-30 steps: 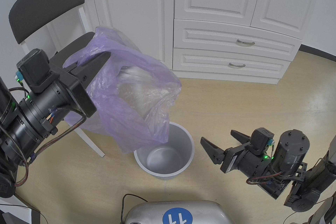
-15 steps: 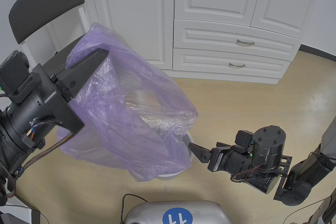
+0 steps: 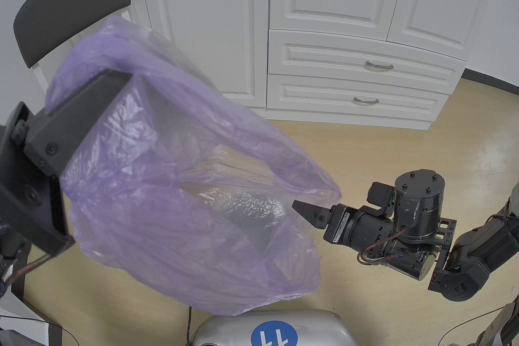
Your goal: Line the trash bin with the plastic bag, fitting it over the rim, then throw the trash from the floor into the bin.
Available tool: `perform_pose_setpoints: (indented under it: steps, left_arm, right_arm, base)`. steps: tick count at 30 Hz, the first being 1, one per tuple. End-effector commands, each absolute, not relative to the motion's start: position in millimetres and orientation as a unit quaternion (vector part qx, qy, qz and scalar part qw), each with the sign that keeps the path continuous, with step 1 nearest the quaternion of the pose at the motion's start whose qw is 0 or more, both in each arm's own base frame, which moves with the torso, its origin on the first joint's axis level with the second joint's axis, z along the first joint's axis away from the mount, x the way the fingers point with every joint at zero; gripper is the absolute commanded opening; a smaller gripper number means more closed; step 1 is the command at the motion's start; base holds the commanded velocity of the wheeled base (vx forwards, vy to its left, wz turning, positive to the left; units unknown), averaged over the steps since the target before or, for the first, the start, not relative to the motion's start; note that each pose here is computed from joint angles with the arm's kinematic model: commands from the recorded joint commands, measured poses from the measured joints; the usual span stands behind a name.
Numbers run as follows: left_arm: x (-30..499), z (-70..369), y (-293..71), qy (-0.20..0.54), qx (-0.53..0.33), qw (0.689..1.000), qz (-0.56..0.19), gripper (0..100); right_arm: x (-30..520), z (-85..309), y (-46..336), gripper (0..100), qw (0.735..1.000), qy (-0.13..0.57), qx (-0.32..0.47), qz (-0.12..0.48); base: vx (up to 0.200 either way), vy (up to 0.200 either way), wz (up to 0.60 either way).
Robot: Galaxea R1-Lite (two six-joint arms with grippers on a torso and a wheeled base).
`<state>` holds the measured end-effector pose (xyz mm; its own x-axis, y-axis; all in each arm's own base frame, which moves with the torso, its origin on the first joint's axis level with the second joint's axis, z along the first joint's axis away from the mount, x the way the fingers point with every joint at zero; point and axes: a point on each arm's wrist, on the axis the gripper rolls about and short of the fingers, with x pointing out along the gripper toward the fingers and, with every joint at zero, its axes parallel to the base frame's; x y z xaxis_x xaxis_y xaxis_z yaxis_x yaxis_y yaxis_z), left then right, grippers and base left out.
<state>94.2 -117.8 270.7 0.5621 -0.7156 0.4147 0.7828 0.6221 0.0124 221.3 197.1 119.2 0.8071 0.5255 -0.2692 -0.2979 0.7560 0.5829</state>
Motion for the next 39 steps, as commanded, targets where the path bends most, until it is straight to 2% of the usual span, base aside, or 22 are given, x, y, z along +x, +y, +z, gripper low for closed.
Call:
perform_pose_setpoints:
  steps: [1, 9, 16, 19, 39]
  left_arm:
    - [75, 279, -108, -0.219, -0.106, 0.859, -0.451, 0]
    - [63, 284, -101, -0.235, -0.12, 0.843, -0.468, 0]
    - [60, 289, -95, -0.25, -0.128, 0.839, -0.466, 0]
    - [60, 290, -95, -0.25, -0.129, 0.839, -0.466, 0]
    - [51, 297, -89, -0.267, -0.146, 0.823, -0.48, 0]
  right_arm:
    - [219, 121, 198, 100, 0.91, 0.213, 0.269, 0.234]
    - [210, 122, 195, 100, 0.901, 0.202, 0.285, 0.257]
    - [185, 111, 184, 100, 0.867, 0.137, 0.319, 0.358]
    - [177, 99, 181, 100, 0.862, 0.174, 0.303, 0.368]
    - [174, 90, 185, 100, 0.858, 0.195, 0.296, 0.371]
  base:
    - [0.0, 0.0, 0.0]
    - [0.0, 0.0, 0.0]
    - [0.0, 0.0, 0.0]
    - [0.0, 0.0, 0.0]
    - [0.0, 0.0, 0.0]
